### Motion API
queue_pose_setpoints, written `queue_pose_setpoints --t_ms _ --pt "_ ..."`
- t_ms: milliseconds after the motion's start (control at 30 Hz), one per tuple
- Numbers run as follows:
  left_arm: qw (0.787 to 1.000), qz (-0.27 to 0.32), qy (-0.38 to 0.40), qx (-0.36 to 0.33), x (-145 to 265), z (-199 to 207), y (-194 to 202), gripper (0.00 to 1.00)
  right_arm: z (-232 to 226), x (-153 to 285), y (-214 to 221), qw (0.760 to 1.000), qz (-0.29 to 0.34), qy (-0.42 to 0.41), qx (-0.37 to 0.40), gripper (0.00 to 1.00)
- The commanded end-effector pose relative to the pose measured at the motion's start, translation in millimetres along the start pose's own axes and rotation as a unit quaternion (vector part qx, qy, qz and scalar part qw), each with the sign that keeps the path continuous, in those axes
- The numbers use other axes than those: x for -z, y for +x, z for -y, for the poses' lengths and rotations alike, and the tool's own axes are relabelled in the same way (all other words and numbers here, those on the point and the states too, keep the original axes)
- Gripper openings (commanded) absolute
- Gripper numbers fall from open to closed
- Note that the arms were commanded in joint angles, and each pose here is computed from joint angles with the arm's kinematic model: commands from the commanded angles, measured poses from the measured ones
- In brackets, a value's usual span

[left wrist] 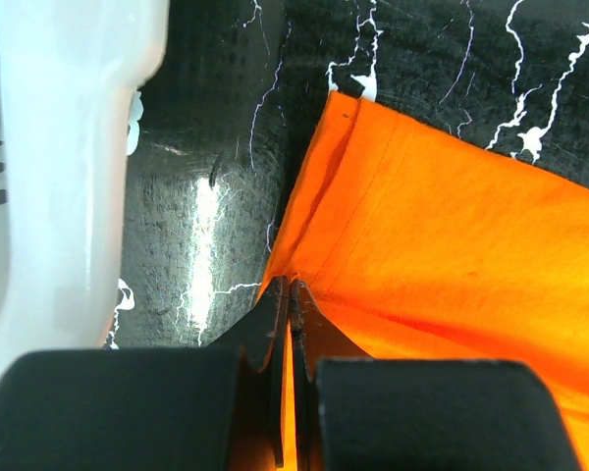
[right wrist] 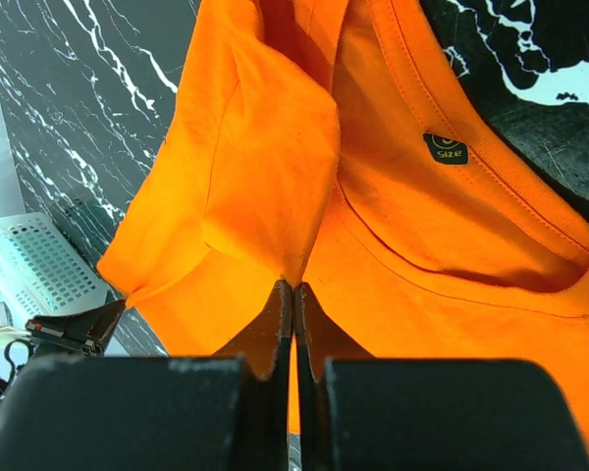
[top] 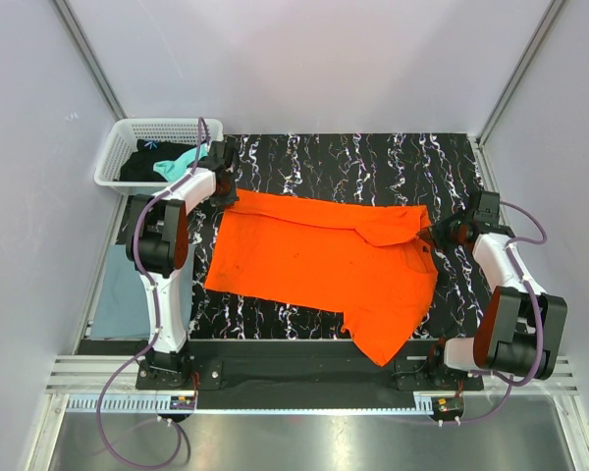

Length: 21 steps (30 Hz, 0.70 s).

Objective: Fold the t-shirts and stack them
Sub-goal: Fold the tshirt

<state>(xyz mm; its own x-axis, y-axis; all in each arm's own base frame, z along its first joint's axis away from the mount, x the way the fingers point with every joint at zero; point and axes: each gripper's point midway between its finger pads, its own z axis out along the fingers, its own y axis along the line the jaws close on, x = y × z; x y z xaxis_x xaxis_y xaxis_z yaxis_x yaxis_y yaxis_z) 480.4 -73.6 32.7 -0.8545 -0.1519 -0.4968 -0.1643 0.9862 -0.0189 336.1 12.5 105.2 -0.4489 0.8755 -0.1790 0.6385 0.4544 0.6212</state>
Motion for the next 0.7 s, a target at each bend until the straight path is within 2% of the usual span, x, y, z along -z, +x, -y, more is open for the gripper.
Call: queue_pose_setpoints --t_ms 0,200,300,367,400,533,600,633,667 --pt "1.0 0.012 -0.008 0.008 4 -6 -8 0.0 2 1 -5 1.0 0.013 0.006 0.002 0.0" --pt "1.0 0.006 -0.003 0.008 4 -5 -4 0.0 13 -6 -6 0.999 0.015 0.026 0.011 0.0" --pt "1.0 -0.001 -0.009 0.009 9 -8 1 0.02 17 -9 -4 0.999 0.007 0.032 0.026 0.06" --pt "1.0 -0.002 -0.024 0.021 16 -14 2 0.12 23 -7 -2 0.999 0.002 0.042 0.034 0.09" --pt "0.999 0.0 -0.027 0.024 24 -16 1 0.25 24 -5 0 0.998 0.001 0.046 0.036 0.1" --pt "0.998 0.009 -0.031 0.051 52 -18 -4 0.41 37 1 9 0.996 -0.016 0.067 0.053 0.14" --pt "0.998 0.018 -0.027 0.058 66 -16 -8 0.46 44 1 13 0.995 -0.024 0.077 0.059 0.15" --pt "0.997 0.029 -0.019 0.065 77 -13 -11 0.52 47 1 14 0.994 -0.028 0.081 0.064 0.16" --pt "0.997 0.032 -0.008 0.066 82 -8 -13 0.53 48 0 15 0.994 -0.032 0.082 0.067 0.18"
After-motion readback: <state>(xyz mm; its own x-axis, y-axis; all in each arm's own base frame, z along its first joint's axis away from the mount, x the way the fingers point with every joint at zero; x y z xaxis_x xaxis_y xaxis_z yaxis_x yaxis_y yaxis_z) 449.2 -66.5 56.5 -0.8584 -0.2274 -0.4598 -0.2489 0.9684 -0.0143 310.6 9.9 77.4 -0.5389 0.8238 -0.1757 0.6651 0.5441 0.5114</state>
